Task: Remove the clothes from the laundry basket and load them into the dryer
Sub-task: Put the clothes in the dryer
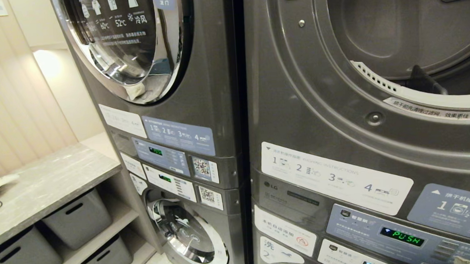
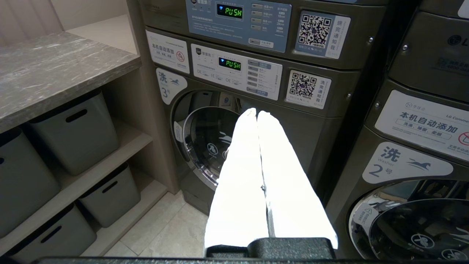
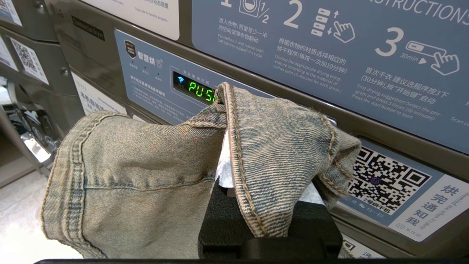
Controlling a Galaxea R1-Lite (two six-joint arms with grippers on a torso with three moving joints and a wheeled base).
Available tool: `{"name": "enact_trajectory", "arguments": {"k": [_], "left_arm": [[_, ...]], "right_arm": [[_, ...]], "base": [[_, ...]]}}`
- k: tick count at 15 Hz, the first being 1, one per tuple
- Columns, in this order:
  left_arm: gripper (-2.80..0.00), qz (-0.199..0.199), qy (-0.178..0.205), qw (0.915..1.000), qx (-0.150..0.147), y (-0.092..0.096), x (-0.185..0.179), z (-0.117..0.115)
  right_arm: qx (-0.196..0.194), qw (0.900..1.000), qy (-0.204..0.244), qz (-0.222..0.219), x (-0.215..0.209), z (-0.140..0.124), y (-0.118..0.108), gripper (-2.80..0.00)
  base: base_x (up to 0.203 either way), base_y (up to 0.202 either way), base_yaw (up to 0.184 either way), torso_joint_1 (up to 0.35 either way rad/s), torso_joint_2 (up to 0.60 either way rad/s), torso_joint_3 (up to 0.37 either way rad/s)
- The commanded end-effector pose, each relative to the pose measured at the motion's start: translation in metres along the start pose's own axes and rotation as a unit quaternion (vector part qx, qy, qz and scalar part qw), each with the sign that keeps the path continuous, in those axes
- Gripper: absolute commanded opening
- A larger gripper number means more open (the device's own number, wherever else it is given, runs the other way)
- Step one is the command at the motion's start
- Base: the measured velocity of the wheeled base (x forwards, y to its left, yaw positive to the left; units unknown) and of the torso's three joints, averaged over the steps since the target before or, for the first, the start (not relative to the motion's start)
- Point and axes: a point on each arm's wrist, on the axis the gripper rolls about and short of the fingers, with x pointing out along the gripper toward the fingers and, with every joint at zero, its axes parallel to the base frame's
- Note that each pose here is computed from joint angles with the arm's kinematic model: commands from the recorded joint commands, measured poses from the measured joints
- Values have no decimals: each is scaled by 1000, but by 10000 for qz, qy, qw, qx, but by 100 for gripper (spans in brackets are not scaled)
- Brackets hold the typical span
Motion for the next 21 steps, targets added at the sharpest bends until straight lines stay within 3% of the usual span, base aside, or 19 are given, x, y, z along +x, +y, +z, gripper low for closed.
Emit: {"name": "enact_trajectory", "arguments": {"k": [1, 15, 17, 19, 21], "left_arm": [[-280, 3, 0, 10000, 0, 0, 0, 0], [-280, 3, 3, 10000, 0, 0, 0, 0], [-280, -3, -10, 10000, 8, 0, 0, 0], [-280, 1, -5, 10000, 9, 0, 0, 0], [-280, -5, -13, 10000, 23, 0, 0, 0]], "right_arm": [[-7, 10000, 0, 3, 0, 0, 0, -280], [-36, 10000, -14, 54, 0, 0, 0, -280], [-204, 9998, -17, 66, 0, 0, 0, -280], [-816, 9963, -184, 198, -2, 9, 0, -280], [-991, 9919, -613, 510, -10, 54, -4, -280]], "base": [[0, 0, 0, 76, -142, -71], [0, 0, 0, 56, -109, -53], [0, 0, 0, 0, 0, 0], [0, 0, 0, 0, 0, 0], [0, 0, 0, 0, 0, 0]]}}
